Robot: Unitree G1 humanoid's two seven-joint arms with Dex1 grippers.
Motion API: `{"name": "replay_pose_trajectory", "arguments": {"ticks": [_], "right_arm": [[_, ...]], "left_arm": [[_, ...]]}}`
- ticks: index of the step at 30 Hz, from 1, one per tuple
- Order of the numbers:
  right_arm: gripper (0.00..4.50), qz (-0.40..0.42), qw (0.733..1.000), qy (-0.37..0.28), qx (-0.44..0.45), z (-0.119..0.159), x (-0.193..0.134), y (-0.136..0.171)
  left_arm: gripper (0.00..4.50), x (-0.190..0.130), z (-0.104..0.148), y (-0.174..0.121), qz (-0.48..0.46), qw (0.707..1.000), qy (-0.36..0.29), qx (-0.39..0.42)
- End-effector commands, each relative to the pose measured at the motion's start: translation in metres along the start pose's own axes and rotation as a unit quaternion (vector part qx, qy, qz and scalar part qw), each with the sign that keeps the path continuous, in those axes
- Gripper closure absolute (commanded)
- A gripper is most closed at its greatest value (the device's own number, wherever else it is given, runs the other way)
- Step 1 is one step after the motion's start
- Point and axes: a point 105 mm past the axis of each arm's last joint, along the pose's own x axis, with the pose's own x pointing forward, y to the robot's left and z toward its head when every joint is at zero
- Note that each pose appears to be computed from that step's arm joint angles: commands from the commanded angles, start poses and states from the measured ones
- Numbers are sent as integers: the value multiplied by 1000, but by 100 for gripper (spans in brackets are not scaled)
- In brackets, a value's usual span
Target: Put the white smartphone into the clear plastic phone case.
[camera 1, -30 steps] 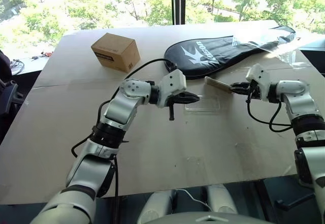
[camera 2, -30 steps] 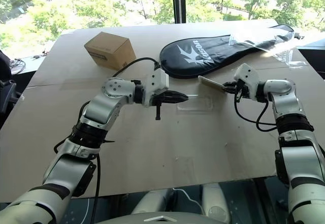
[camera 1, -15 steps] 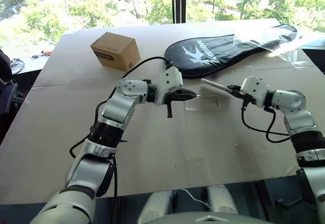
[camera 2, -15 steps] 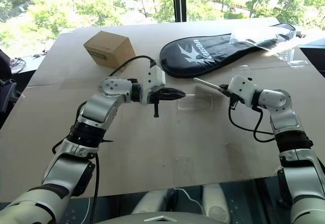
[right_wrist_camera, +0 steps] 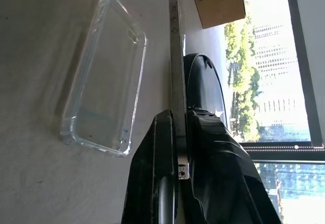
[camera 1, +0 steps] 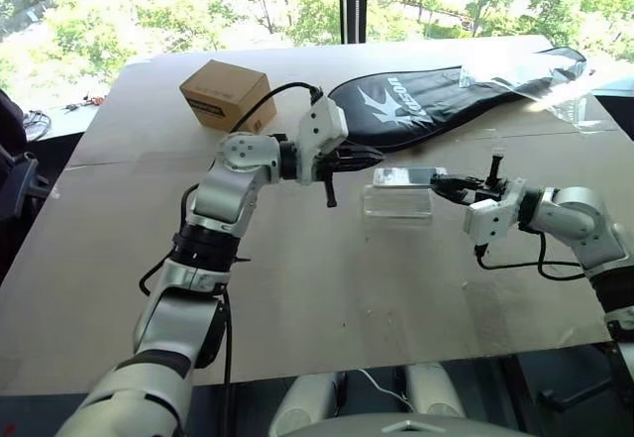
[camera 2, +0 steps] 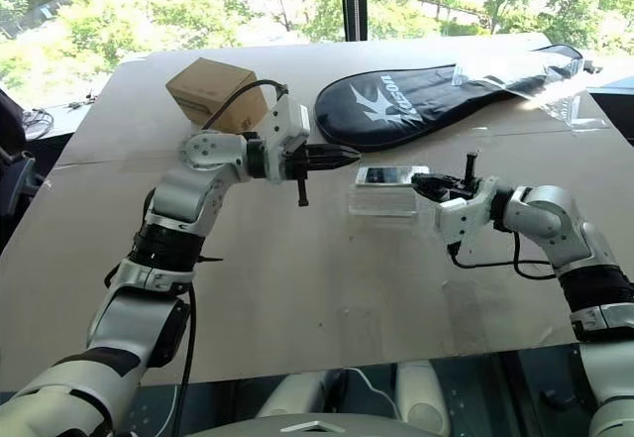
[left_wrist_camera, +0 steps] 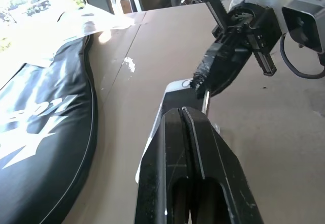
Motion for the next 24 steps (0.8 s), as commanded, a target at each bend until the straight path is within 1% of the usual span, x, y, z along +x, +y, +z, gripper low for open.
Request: {"name": "replay_pose_trajectory", "arguments": {"ticks": [1, 5, 9, 12, 16, 20, 24], "right_arm": [[444, -33, 998, -10, -48, 1, -4, -5], [444, -23, 997, 1, -74, -6, -5, 8], [444, -6, 996, 26, -89, -18, -4, 20], [444, -14, 995, 29, -94, -19, -2, 21], [444, -14, 994, 30, -105, -21, 3, 24], [444, -8, 993, 26, -115, -19, 6, 28], [444, -1, 994, 27, -107, -19, 8, 33]], "left_arm": [[450, 3, -3, -1, -6, 1000, 6, 10], [450, 9, -14, 1, 6, 1000, 16, 3], [450, 13, -28, -7, -5, 999, 37, 7], [450, 17, -34, -9, 4, 999, 38, 2], [450, 24, -50, -17, 11, 999, 52, -5], [450, 29, -61, -18, 25, 998, 58, -21], [450, 32, -83, -18, 34, 995, 92, -9]]}}
